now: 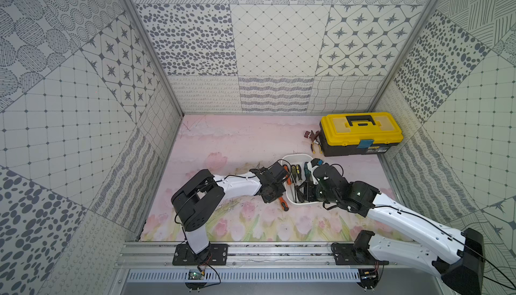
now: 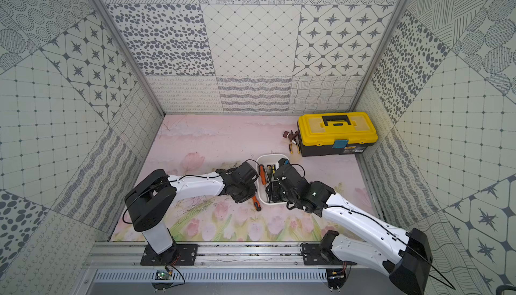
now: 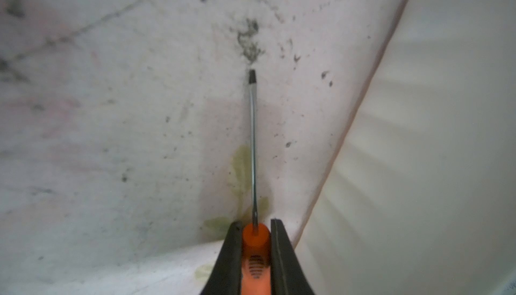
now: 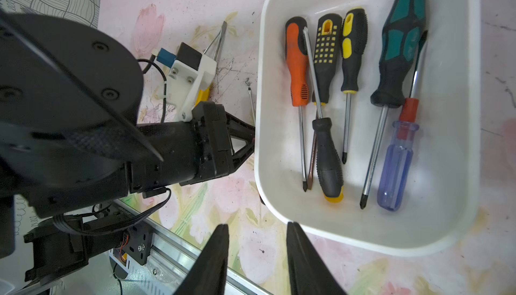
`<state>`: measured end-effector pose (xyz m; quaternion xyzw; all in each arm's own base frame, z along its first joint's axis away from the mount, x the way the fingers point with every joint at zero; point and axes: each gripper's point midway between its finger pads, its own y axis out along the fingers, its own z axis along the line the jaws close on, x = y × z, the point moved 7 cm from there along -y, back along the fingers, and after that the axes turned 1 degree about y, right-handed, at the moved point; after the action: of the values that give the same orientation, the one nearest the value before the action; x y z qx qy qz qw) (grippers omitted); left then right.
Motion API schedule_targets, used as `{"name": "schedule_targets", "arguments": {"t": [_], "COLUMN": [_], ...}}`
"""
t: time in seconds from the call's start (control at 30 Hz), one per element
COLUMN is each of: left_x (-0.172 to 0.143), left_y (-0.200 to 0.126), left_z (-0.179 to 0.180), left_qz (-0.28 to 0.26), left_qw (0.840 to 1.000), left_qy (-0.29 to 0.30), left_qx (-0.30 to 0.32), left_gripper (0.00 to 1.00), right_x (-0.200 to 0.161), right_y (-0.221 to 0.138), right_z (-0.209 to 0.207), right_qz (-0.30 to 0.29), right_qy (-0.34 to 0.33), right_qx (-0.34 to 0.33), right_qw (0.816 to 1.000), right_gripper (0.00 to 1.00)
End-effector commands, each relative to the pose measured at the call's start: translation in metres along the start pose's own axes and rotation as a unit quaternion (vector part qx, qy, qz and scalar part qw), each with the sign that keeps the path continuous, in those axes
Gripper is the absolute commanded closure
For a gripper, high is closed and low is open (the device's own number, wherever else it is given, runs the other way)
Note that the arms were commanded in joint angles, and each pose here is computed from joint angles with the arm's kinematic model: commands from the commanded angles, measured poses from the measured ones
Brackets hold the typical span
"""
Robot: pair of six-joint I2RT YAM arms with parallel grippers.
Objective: Put the screwdriver on the desktop into the storage box
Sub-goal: Pick up the screwdriver from the center of the board.
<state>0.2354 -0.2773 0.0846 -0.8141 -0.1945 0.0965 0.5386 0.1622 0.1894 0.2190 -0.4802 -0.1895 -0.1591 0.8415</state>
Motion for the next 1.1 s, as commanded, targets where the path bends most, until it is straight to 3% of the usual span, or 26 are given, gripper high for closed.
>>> {"name": "schedule_targets", "arguments": {"t": [0.0, 0.4, 0.5, 0.57, 0.8, 1.0, 1.07], "left_x": [-0.004, -0.001, -0.006, -0.008, -0.009, -0.008, -0.008], "left_y": [-0.007, -0.031, -0.030, -0.030, -0.020, -0.013, -0.011], "left_z": [0.061, 0.053, 0.046, 0.045, 0.049, 0.055, 0.057], "left_qz": [-0.012, -0.050, -0.048, -0.048, -0.041, -0.042, -0.042], "left_qw": [0.986, 0.982, 0.984, 0.985, 0.983, 0.981, 0.980], "left_qy": [0.031, 0.076, 0.086, 0.088, 0.091, 0.094, 0.094], "left_qx": [0.164, 0.168, 0.150, 0.144, 0.154, 0.167, 0.168], "left_gripper": [1.00, 1.00, 0.80, 0.72, 0.63, 0.64, 0.71], "right_x": [0.009, 0.006, 0.005, 0.006, 0.005, 0.007, 0.008], "right_y": [-0.010, -0.009, -0.006, -0.005, 0.000, -0.005, -0.005], "right_z": [0.012, 0.008, 0.006, 0.006, 0.008, 0.009, 0.009], "right_qz": [-0.016, -0.015, -0.017, -0.016, -0.007, -0.016, -0.017], "right_qy": [-0.004, -0.005, -0.003, -0.003, 0.003, 0.002, 0.003], "right_qx": [0.024, 0.019, 0.014, 0.012, 0.014, 0.017, 0.018], "right_qw": [1.000, 1.000, 1.000, 1.000, 1.000, 1.000, 1.000], "right_gripper": [0.60, 0.60, 0.58, 0.58, 0.57, 0.56, 0.56]}}
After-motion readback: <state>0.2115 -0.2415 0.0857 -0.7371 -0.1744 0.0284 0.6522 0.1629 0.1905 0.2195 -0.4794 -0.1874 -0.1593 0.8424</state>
